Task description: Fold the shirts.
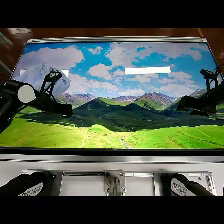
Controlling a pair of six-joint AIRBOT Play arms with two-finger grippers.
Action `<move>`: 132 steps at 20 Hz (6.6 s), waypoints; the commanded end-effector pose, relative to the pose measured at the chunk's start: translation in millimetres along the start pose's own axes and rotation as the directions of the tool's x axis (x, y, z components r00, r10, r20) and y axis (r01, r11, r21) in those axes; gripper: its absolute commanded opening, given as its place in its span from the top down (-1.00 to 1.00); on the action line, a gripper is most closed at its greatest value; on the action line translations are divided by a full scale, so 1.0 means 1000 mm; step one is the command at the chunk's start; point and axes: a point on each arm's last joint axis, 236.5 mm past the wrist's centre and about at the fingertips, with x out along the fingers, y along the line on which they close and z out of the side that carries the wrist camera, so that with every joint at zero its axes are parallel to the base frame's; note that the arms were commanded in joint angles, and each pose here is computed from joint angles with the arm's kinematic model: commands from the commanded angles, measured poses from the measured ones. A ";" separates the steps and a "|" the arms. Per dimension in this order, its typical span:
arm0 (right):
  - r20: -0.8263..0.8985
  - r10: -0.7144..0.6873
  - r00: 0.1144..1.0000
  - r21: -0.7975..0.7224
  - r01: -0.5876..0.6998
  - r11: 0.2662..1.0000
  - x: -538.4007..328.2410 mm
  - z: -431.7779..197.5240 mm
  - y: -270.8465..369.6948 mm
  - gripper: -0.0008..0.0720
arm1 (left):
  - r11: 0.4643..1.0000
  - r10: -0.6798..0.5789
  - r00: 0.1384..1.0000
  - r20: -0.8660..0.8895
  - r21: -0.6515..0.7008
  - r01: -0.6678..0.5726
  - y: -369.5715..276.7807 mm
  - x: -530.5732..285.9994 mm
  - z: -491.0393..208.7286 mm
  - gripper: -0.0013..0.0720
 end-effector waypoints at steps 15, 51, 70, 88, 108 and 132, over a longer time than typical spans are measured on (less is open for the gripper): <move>0.000 0.000 1.000 0.001 0.000 1.000 0.000 0.000 0.000 -0.92 | 1.000 0.000 1.000 -0.001 0.004 0.000 0.000 0.000 0.000 -0.87; 0.200 0.253 0.947 0.028 -0.263 0.964 -0.013 0.047 0.060 -0.92 | 0.745 0.353 0.932 0.083 -0.628 -0.226 0.364 0.095 0.116 -0.87; 0.251 0.261 0.932 0.012 -0.272 0.962 -0.016 0.060 0.062 -0.92 | 0.739 0.373 0.925 0.072 -0.626 -0.249 0.366 0.130 0.125 0.87; 0.829 0.223 0.513 -0.226 -0.056 0.972 -0.243 0.010 0.091 -0.92 | 0.920 -0.391 0.211 0.896 0.379 0.096 -0.122 -0.451 0.105 0.87; -0.067 0.386 0.920 -0.041 -0.389 0.920 0.144 -0.083 0.173 -0.92 | 0.982 -0.186 0.982 0.029 -0.026 0.187 -0.062 0.016 -0.015 0.87; -0.076 0.553 0.830 0.198 -0.531 0.824 0.192 -0.052 0.224 -0.35 | 0.986 -0.161 0.984 0.072 -0.036 0.164 -0.050 0.016 -0.004 0.87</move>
